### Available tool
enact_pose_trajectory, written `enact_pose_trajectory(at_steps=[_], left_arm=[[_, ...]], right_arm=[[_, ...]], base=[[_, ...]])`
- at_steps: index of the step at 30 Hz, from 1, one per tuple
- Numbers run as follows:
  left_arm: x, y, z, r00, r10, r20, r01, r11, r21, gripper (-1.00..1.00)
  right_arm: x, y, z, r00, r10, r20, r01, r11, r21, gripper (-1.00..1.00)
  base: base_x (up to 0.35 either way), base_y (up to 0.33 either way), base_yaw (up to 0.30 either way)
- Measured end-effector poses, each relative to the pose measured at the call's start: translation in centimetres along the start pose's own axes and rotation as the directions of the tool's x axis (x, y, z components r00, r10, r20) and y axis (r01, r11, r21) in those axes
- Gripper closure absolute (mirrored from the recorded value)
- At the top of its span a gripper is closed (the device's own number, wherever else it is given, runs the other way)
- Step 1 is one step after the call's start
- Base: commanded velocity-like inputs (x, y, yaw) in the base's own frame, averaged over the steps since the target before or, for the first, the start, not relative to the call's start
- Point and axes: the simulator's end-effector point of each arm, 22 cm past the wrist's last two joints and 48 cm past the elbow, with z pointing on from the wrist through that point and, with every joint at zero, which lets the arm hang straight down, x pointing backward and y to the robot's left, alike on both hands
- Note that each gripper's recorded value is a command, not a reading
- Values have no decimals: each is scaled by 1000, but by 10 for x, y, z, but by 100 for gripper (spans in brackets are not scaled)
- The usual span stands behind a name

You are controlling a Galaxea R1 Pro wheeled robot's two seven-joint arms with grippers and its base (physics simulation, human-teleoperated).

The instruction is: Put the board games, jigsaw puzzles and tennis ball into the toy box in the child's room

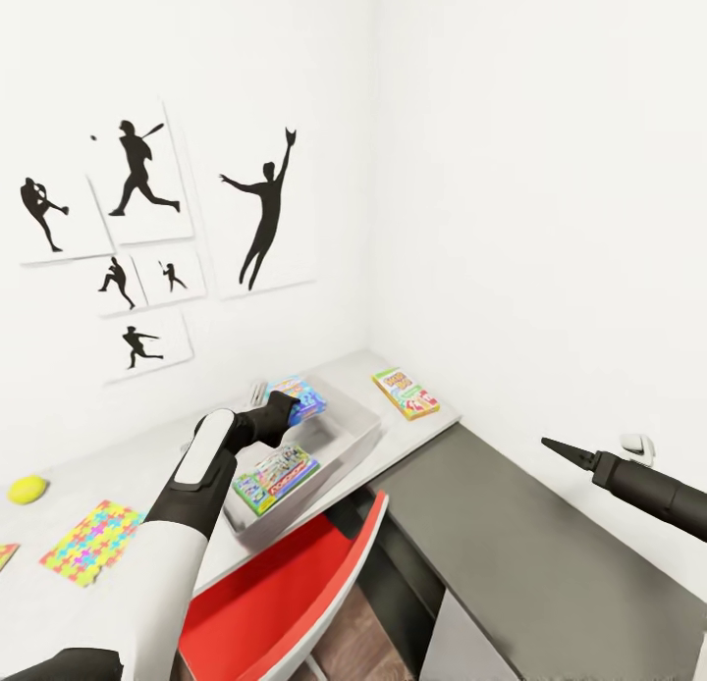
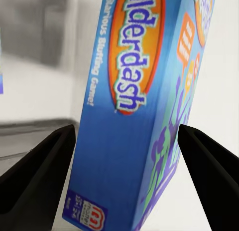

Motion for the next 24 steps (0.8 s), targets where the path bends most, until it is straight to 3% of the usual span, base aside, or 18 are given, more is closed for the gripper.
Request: enact_pose_trajectory(at_steps=[9,24], left_arm=[[0,0,0,1000,0,0,0,1000,0,100],[-1,0,0,1000,-2,2,2,1000,1,100]], right_arm=[[0,0,0,1000,0,0,0,1000,0,-100],[0,0,0,1000,-1,1,1,1000,0,-100]], base=[[0,0,-211],[0,0,-44]])
